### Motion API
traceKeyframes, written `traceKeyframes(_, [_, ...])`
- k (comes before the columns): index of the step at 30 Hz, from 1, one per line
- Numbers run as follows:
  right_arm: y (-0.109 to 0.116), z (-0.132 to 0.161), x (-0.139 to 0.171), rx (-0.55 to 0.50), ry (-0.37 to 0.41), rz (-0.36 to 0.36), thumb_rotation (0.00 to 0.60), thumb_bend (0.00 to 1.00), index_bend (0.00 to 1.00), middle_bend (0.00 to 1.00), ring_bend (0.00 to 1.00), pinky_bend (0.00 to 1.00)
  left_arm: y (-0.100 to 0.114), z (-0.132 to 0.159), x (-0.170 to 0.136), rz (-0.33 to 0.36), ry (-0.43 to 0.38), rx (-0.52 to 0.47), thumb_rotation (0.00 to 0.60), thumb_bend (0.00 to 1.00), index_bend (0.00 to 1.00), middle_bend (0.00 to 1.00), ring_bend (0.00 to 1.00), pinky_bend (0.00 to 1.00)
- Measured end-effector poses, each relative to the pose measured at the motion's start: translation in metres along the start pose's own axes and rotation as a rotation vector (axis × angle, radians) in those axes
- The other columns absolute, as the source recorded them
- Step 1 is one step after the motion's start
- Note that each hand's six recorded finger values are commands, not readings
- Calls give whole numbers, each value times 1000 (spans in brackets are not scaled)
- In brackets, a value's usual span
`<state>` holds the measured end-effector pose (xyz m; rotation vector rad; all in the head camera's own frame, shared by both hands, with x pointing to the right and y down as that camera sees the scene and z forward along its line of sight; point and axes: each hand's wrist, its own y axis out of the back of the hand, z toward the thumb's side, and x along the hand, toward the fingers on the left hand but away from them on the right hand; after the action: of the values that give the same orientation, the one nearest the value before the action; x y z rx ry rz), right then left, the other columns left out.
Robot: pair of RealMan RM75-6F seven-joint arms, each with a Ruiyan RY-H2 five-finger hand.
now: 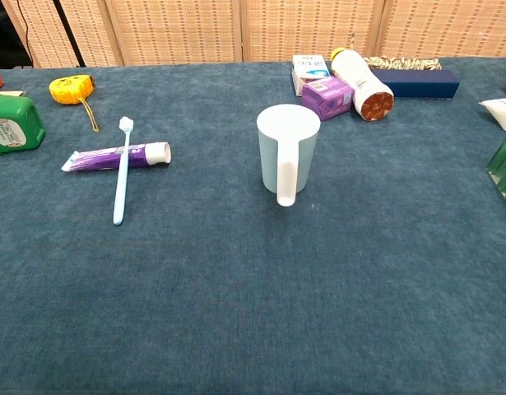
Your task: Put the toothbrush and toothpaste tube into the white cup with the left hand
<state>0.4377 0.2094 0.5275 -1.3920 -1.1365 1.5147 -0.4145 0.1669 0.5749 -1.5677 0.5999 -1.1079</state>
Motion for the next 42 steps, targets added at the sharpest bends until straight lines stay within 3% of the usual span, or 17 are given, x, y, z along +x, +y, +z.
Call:
traceKeyframes(7, [1, -2, 0, -7, -2, -1, 600, 0, 0, 0, 0, 0, -19, 24, 45, 45, -237, 226, 600, 225, 63, 0, 0, 0])
traceKeyframes(16, [0, -5, -2, -4, -16, 3, 600, 0, 0, 0, 0, 0, -50, 58, 90, 67, -395, 376, 600, 321, 243, 0, 0, 0])
traceKeyframes(31, [-1, -8, -4, -10, -31, 3, 600, 0, 0, 0, 0, 0, -87, 94, 118, 30, -484, 523, 600, 346, 278, 0, 0, 0])
traceKeyframes(42, [0, -10, -4, -18, -39, 3, 600, 0, 0, 0, 0, 0, -99, 102, 125, 15, -466, 491, 600, 352, 284, 0, 0, 0])
